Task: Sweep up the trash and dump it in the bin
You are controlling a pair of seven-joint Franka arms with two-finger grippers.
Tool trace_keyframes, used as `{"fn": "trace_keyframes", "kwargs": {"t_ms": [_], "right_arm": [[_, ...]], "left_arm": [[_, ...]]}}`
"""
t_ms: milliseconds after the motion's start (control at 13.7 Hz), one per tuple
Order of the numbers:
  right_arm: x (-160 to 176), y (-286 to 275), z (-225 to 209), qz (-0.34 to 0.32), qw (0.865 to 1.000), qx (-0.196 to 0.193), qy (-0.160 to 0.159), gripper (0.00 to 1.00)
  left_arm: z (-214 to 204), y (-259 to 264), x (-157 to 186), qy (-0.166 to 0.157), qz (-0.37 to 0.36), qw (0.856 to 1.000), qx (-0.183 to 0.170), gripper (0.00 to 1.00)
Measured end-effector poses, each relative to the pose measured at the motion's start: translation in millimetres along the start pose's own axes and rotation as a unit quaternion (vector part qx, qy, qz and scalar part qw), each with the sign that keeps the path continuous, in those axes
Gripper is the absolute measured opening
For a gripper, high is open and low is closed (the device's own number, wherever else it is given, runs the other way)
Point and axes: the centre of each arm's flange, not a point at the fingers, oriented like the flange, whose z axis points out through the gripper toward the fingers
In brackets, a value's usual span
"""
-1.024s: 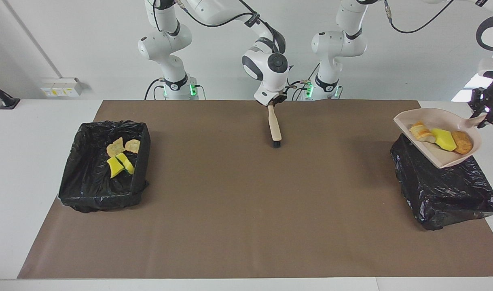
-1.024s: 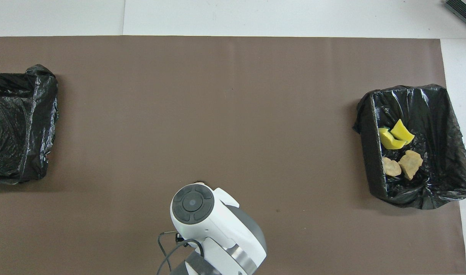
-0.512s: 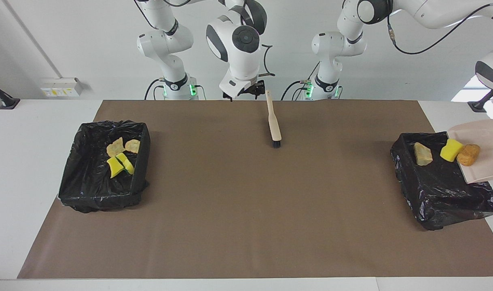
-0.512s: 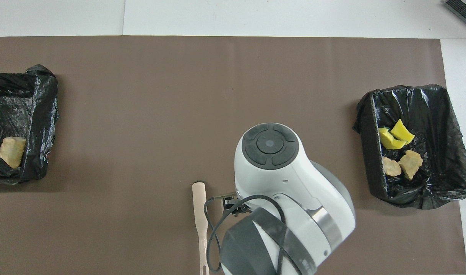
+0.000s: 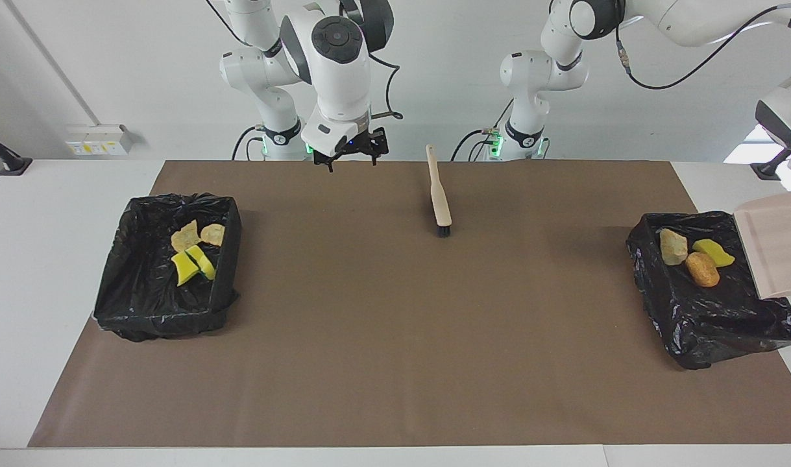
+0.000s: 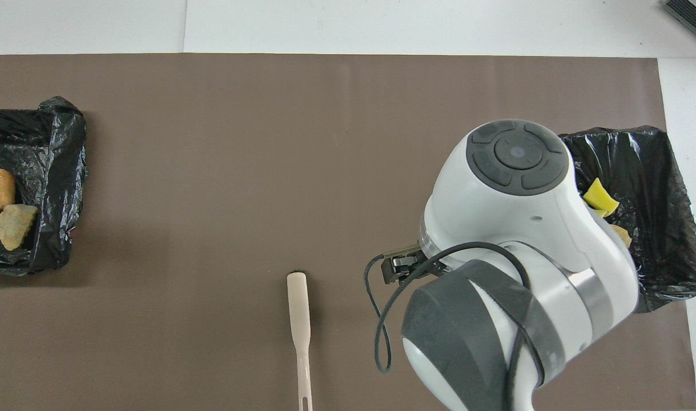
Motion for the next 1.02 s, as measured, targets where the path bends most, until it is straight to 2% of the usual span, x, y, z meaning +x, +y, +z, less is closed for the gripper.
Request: {"fn": "trace_keyframes", "kwargs": {"t_ms": [220, 293, 439, 585, 805, 1024], "right_arm": [[1.6, 5.0, -0.7, 0.003, 1.0, -0.005, 0.002, 1.0], [4.4, 13.9, -2.4, 0.004, 1.0, -0.01, 0.006, 1.0], [10.6, 44.4, -12.0, -0.001, 1.0, -0.009, 0.015, 1.0], [15.0, 94.3, -35.1, 0.001, 0.999, -0.006, 0.038, 1.0], [14.9, 174.7, -54.7, 0.002, 0.998, 0.002, 0.057, 1.0], [11.9, 238.2, -55.5, 0.039, 0.997, 0.01, 0.058, 1.0]], "left_arm": [[-47.6, -20.0, 17.1, 0.042, -0.049, 0.998, 0.002, 0.32], [-72.4, -25.6, 28.7, 0.062, -0.075, 0.995, 0.0, 0.32], [-114.5, -31.8, 64.8, 0.118, -0.14, 0.983, -0.025, 0.32], [-144.5, -38.9, 118.6, 0.165, -0.187, 0.967, -0.057, 0.32], [-173.6, -49.7, 209.4, 0.201, -0.257, 0.94, -0.104, 0.32], [-206.0, -58.7, 297.3, 0.229, -0.362, 0.889, -0.162, 0.32]]}}
